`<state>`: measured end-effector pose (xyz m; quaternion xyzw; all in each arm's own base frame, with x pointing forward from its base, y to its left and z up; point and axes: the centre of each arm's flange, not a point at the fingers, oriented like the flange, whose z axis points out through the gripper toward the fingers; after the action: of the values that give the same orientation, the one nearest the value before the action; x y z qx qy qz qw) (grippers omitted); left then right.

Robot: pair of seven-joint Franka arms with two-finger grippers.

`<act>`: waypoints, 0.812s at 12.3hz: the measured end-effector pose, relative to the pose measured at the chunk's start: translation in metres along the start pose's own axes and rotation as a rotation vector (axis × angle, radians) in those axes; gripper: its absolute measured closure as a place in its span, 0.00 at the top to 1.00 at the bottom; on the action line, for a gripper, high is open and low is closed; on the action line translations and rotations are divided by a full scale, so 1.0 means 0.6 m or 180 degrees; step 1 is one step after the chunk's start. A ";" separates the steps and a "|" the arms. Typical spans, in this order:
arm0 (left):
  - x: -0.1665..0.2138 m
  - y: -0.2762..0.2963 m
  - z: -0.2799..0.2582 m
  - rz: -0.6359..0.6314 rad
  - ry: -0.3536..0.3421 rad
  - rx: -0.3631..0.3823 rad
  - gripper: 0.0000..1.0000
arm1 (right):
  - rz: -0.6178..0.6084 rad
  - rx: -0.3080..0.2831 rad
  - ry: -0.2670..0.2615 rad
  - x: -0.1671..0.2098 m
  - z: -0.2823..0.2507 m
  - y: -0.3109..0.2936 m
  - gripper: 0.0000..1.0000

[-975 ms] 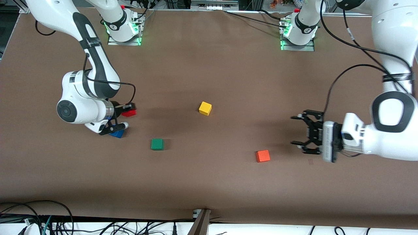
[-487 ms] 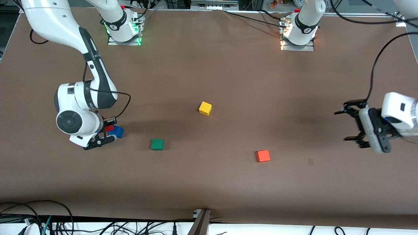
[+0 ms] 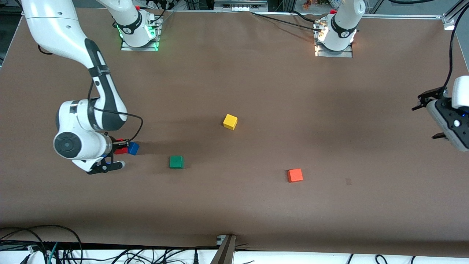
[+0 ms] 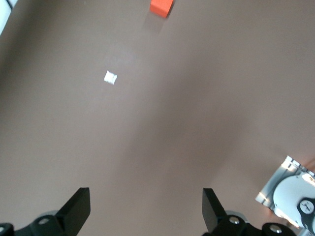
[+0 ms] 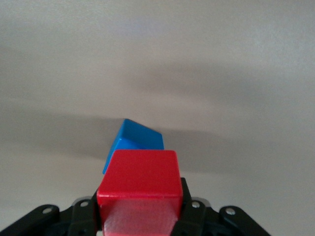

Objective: Pass red block to right arm, stack on blue
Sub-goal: 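Carry the red cube over the blue cube with the right gripper, then lower the red cube onto the blue cube and open the right gripper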

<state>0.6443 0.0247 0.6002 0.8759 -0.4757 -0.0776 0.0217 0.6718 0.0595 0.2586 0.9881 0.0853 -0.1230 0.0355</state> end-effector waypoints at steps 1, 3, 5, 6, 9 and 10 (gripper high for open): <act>-0.003 0.008 -0.009 -0.0090 -0.0011 0.0006 1.00 | 0.0028 0.0039 -0.0006 0.001 0.005 0.004 0.56; -0.006 0.015 -0.019 -0.0281 0.0000 0.0027 1.00 | 0.0096 0.0172 -0.0004 0.003 0.012 0.005 0.56; -0.013 0.028 -0.035 -0.0443 0.0001 0.0033 1.00 | 0.0120 0.0224 -0.0012 0.003 0.017 0.000 0.56; -0.017 0.041 -0.047 -0.0489 0.0006 0.0024 1.00 | 0.0122 0.0226 -0.0014 0.003 0.022 -0.003 0.56; -0.025 0.085 -0.090 -0.0670 0.0075 0.0034 1.00 | 0.0132 0.0220 0.0025 0.007 0.047 -0.007 0.56; -0.027 0.093 -0.095 -0.0744 0.0061 0.0019 1.00 | 0.0137 0.0221 0.0034 0.007 0.047 -0.006 0.56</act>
<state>0.5984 0.0056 0.6645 0.9261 -0.3704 -0.0698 0.0144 0.6684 0.0614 0.2302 0.9910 0.0600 -0.1198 0.0034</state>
